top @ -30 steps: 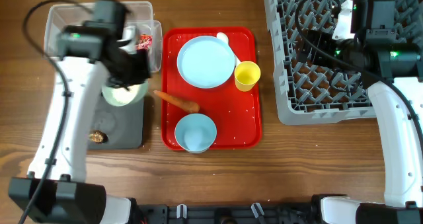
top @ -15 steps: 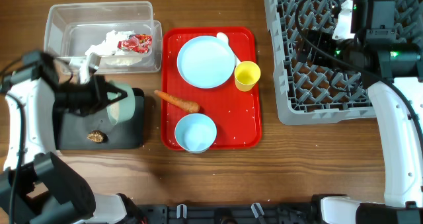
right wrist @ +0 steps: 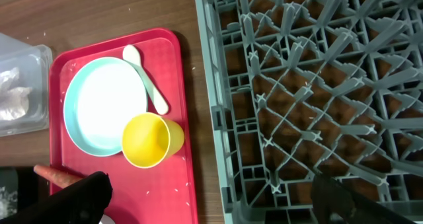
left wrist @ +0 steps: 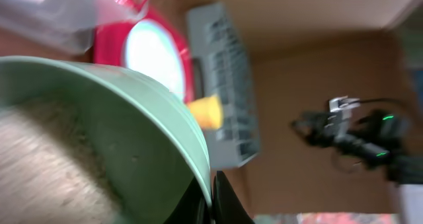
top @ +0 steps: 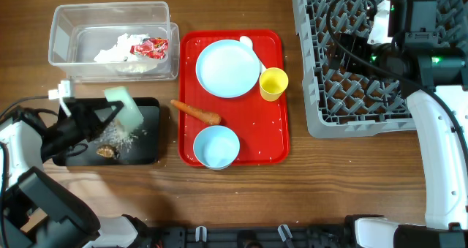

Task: Sort waste into correct bins and load items into the dishwasher rack
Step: 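Tip the green bowl over the black tray to pour out rice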

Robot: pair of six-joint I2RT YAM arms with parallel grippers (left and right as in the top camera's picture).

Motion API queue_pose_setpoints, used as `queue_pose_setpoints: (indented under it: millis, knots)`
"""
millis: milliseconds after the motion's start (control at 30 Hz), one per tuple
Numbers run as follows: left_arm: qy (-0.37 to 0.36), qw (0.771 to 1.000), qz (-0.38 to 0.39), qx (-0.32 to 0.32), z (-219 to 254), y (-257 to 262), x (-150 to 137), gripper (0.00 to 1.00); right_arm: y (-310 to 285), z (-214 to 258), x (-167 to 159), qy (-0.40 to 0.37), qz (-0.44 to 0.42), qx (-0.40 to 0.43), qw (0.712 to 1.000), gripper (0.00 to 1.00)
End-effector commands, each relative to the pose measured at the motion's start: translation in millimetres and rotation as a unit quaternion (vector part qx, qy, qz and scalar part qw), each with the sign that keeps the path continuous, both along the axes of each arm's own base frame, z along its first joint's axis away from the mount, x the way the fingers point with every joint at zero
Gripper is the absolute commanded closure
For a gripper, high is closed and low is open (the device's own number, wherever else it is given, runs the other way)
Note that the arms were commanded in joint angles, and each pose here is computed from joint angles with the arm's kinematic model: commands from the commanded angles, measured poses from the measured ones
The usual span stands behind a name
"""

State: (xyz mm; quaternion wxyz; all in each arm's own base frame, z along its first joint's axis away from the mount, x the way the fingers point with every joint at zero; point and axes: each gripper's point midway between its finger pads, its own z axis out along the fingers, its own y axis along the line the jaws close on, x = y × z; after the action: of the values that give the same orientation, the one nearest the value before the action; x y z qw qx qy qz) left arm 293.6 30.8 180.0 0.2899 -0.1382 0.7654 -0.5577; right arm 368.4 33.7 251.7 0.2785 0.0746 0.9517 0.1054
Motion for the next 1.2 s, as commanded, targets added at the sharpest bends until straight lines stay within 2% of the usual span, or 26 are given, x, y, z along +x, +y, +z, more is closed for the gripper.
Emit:
queue_pose_setpoints:
  millis: [0, 167, 467, 1167]
  knots:
    - [-0.062, 0.996, 0.029, -0.065, 30.2, 5.4, 5.7, 0.96, -3.7, 0.9, 3.3, 0.000, -0.012, -0.002, 1.000, 0.00]
    - [-0.055, 0.993, 0.037, -0.095, 37.2, 5.5, 5.9, 0.96, -3.8, 0.9, 3.3, 0.000, -0.012, -0.003, 1.000, 0.00]
    - [0.013, 0.987, 0.046, -0.151, 37.3, 5.3, 5.7, 0.96, -3.8, 0.3, 2.4, 0.003, -0.012, -0.003, 1.000, 0.00]
    - [0.016, 0.987, 0.046, -0.153, 37.8, 5.3, 6.1, 0.96, -3.8, 0.1, 2.0, 0.004, -0.012, -0.003, 1.000, 0.00]
